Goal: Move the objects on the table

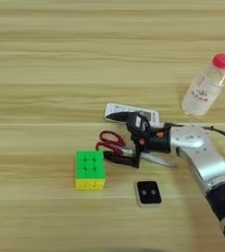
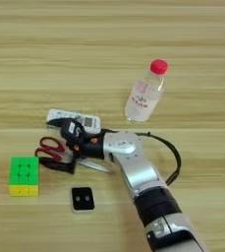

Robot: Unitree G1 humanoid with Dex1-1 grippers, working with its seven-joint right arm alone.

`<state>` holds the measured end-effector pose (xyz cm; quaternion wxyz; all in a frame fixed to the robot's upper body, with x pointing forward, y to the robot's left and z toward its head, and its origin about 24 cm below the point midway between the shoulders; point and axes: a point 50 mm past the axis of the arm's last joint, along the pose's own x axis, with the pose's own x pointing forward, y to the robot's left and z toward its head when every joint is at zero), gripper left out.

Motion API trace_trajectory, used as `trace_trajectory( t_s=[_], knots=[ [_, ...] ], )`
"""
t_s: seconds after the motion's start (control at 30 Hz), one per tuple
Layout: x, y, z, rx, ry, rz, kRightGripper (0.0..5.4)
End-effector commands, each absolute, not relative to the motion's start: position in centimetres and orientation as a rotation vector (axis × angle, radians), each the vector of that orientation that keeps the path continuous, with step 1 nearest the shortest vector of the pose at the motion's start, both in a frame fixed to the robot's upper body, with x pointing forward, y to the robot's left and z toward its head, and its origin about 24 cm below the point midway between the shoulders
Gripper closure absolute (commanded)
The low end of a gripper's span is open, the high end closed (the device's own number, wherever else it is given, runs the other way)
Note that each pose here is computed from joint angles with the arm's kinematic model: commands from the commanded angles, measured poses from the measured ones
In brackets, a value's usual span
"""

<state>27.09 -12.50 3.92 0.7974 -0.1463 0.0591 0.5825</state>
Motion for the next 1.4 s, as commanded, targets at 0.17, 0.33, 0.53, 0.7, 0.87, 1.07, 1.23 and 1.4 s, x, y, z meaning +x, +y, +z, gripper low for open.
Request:
trace_trajectory(
  t_s=[0.17,0.33,0.53,0.7,0.87,1.07,1.23,1.4],
  knots=[
    [29.3,-13.5,10.0,-0.362,-0.097,1.155,0.02],
    [30.9,-14.5,10.6,-0.345,-0.104,1.004,0.02],
    [31.2,-15.8,10.9,-0.306,-0.085,0.905,0.02],
    [30.7,-16.4,11.0,-0.360,-0.064,0.868,0.02],
    [30.6,-16.9,10.7,-0.348,0.107,0.863,0.02],
    [31.1,-17.4,10.5,-0.340,0.225,0.836,0.02],
    [31.3,-17.3,10.1,-0.314,0.233,0.842,0.02],
    [31.4,-17.2,9.3,-0.297,0.293,0.836,0.02]
  ],
)
